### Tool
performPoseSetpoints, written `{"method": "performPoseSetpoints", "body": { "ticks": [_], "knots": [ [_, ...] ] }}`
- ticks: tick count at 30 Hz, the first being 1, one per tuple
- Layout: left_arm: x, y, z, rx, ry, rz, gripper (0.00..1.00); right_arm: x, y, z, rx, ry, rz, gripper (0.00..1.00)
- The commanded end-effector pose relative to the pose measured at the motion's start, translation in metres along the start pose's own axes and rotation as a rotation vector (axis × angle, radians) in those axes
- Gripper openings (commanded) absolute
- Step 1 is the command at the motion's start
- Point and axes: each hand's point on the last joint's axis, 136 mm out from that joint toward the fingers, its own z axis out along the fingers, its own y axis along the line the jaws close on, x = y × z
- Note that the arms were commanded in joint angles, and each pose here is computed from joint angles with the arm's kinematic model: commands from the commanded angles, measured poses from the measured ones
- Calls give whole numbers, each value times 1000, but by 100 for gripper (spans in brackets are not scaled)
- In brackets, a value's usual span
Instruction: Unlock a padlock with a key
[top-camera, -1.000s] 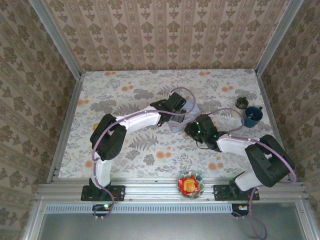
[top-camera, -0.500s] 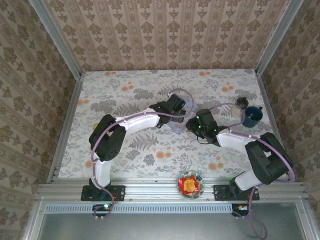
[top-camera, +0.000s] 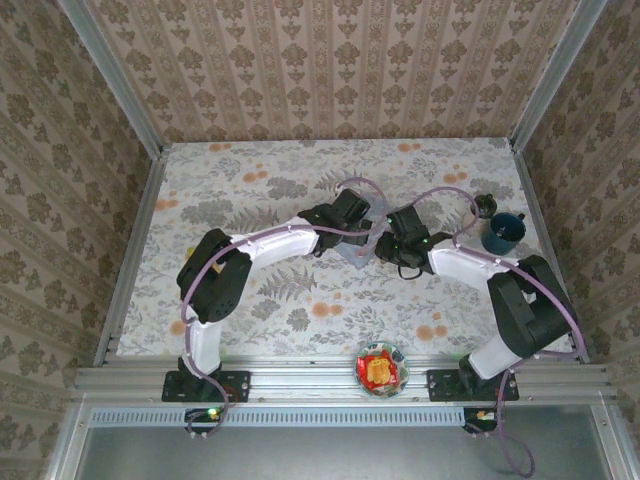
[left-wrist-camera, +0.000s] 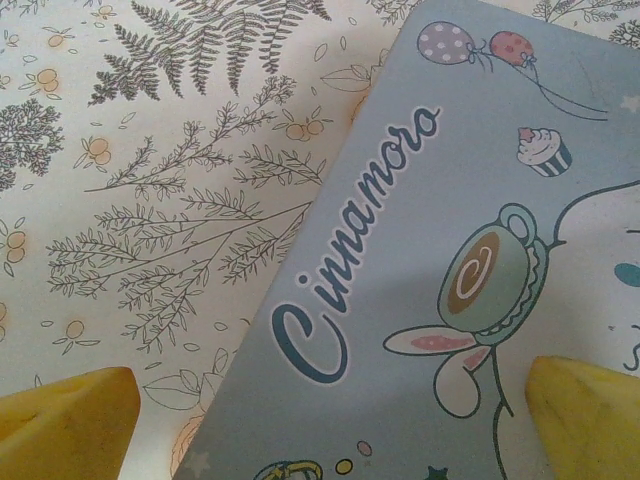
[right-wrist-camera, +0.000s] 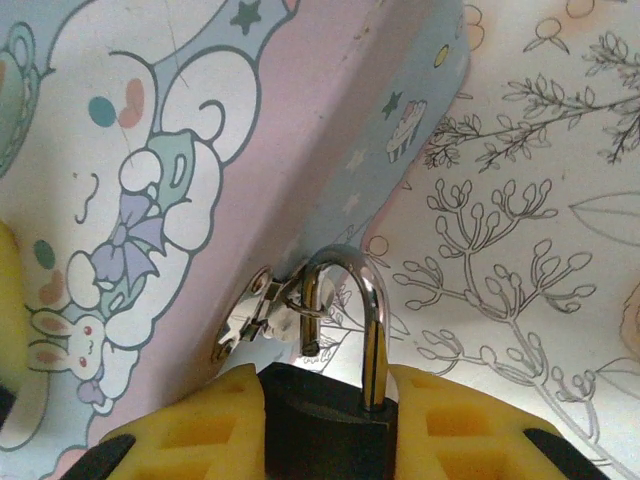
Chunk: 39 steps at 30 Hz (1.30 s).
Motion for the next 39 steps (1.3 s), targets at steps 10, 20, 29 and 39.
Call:
{"method": "performPoseSetpoints", "body": {
  "ticks": [10,20,29,39],
  "knots": [
    [64,32,7,-85,230,90,100,9,-62,1,349,69,-185,29],
    [66,31,7,-79,235,87,100,-13,-56,11,416,-8,-205,16],
    [68,31,8,-76,242,89,100,-30,-39,8,367,-34,-213,0],
    [75,26,9,-53,252,84,100,-46,-19,6,266,-73,-143,0]
  ]
}}
